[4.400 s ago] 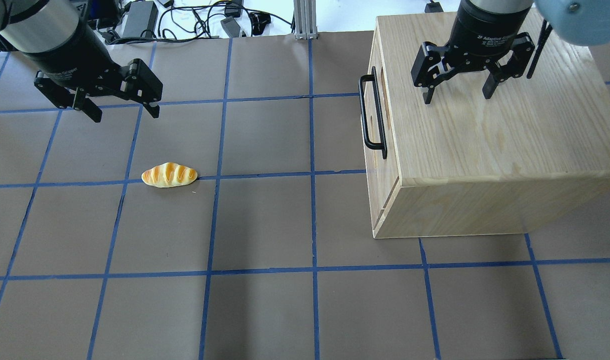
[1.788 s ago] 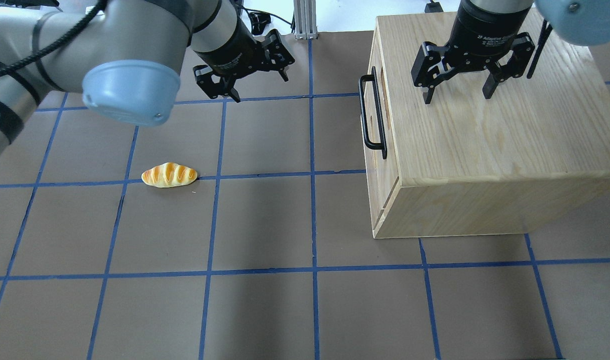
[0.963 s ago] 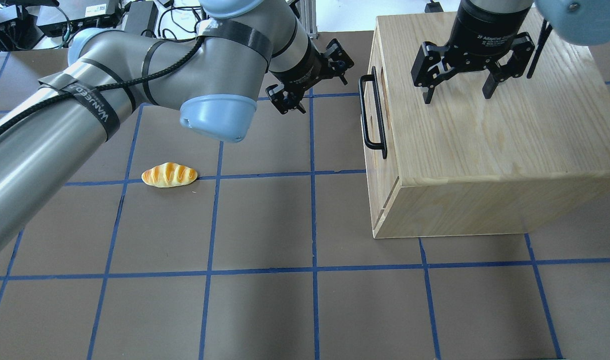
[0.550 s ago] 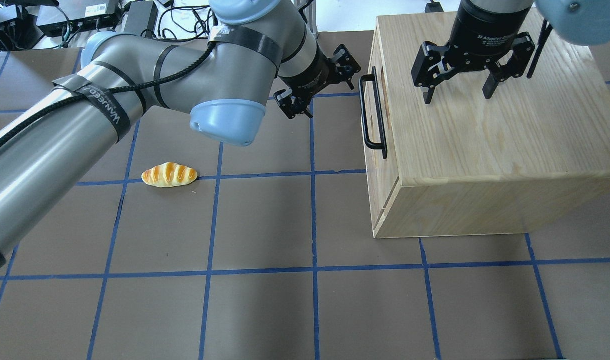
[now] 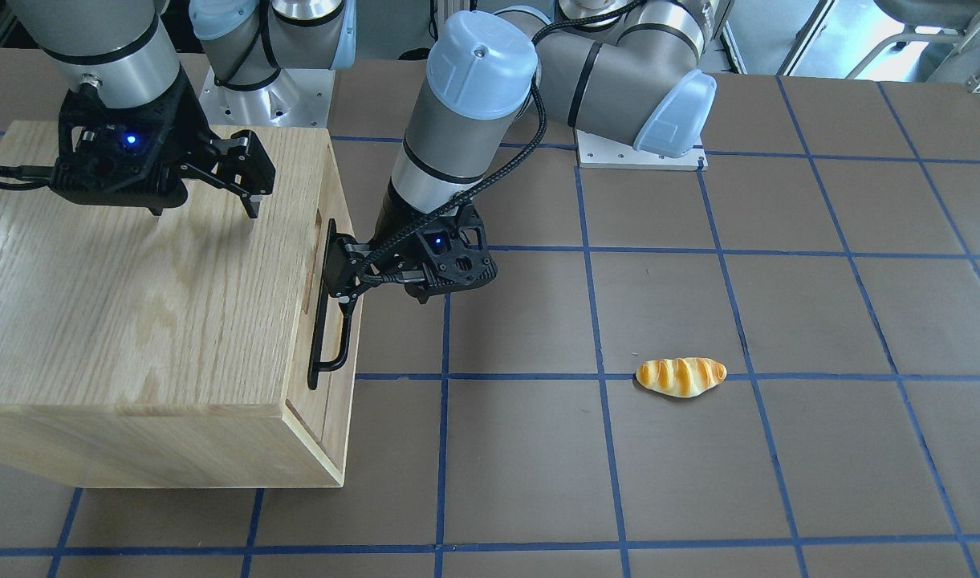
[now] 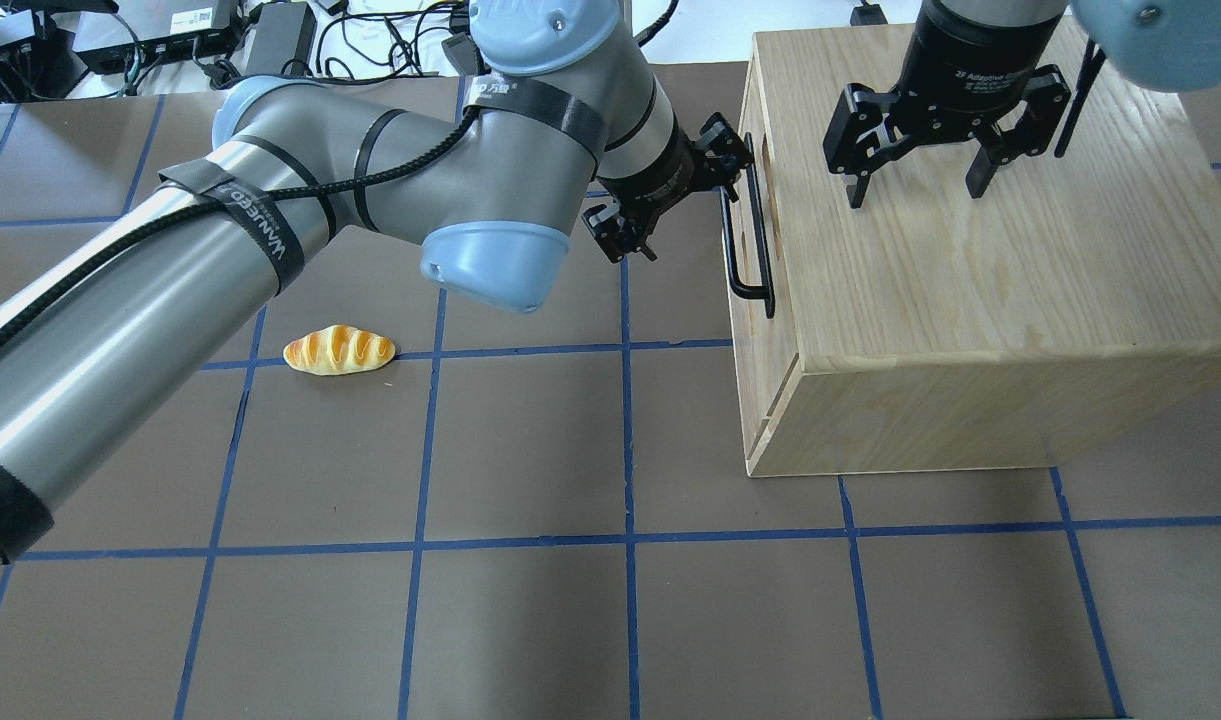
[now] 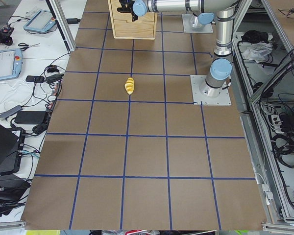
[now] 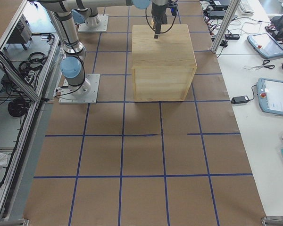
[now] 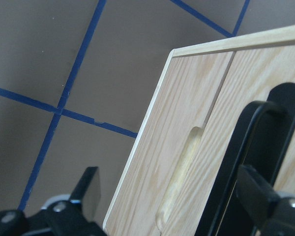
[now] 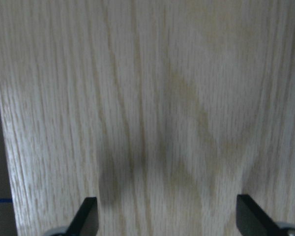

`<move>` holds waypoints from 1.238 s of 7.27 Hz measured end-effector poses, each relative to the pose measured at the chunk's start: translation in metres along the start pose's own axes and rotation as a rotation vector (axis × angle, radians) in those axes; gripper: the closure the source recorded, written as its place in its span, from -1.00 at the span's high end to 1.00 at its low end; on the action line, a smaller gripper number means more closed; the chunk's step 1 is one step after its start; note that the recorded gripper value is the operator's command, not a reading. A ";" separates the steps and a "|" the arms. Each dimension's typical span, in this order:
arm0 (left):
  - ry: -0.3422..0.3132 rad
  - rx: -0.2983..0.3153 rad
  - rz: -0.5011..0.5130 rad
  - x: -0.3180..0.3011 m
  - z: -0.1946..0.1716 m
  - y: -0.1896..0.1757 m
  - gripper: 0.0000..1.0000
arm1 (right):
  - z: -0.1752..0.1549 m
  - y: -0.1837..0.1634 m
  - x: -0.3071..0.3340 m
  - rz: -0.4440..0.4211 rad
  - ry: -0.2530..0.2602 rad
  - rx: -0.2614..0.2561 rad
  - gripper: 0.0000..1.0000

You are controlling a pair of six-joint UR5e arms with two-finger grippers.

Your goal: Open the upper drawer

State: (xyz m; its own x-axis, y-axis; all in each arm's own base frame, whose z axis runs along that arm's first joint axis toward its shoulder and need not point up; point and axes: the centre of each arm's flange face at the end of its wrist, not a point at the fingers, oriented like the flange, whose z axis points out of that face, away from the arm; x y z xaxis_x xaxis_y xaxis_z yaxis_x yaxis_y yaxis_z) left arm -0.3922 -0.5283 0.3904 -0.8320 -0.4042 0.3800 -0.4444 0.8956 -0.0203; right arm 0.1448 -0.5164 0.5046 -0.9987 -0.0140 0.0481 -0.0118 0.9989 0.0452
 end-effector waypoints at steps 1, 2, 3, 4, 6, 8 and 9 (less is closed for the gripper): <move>-0.002 -0.002 0.005 0.000 0.002 0.000 1.00 | 0.000 0.000 0.000 0.000 0.000 0.000 1.00; -0.005 -0.005 0.019 0.000 0.006 0.000 1.00 | 0.000 0.000 0.000 0.000 0.000 0.000 1.00; -0.007 -0.007 0.042 0.000 0.008 0.000 1.00 | 0.000 0.000 0.000 -0.001 0.000 0.001 1.00; -0.008 -0.009 0.062 0.001 0.009 0.001 1.00 | 0.000 0.000 0.000 -0.001 0.000 0.001 1.00; -0.012 -0.011 0.106 0.000 0.010 0.001 1.00 | 0.000 0.000 0.000 -0.001 0.000 0.001 1.00; -0.020 -0.012 0.174 -0.001 0.012 0.001 1.00 | 0.000 0.000 0.000 -0.001 0.000 0.001 1.00; -0.022 -0.013 0.211 -0.001 0.013 0.001 1.00 | 0.000 0.000 0.000 -0.001 0.000 0.001 1.00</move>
State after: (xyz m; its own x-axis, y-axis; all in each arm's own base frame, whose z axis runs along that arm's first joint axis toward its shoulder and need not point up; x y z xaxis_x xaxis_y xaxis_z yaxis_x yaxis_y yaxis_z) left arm -0.3958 -0.5297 0.3783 -0.9133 -0.2118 0.3479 -0.2558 0.9630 -0.0851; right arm 0.1448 -0.5165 0.5050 -0.9987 -0.0152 0.0481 -0.0130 0.9989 0.0445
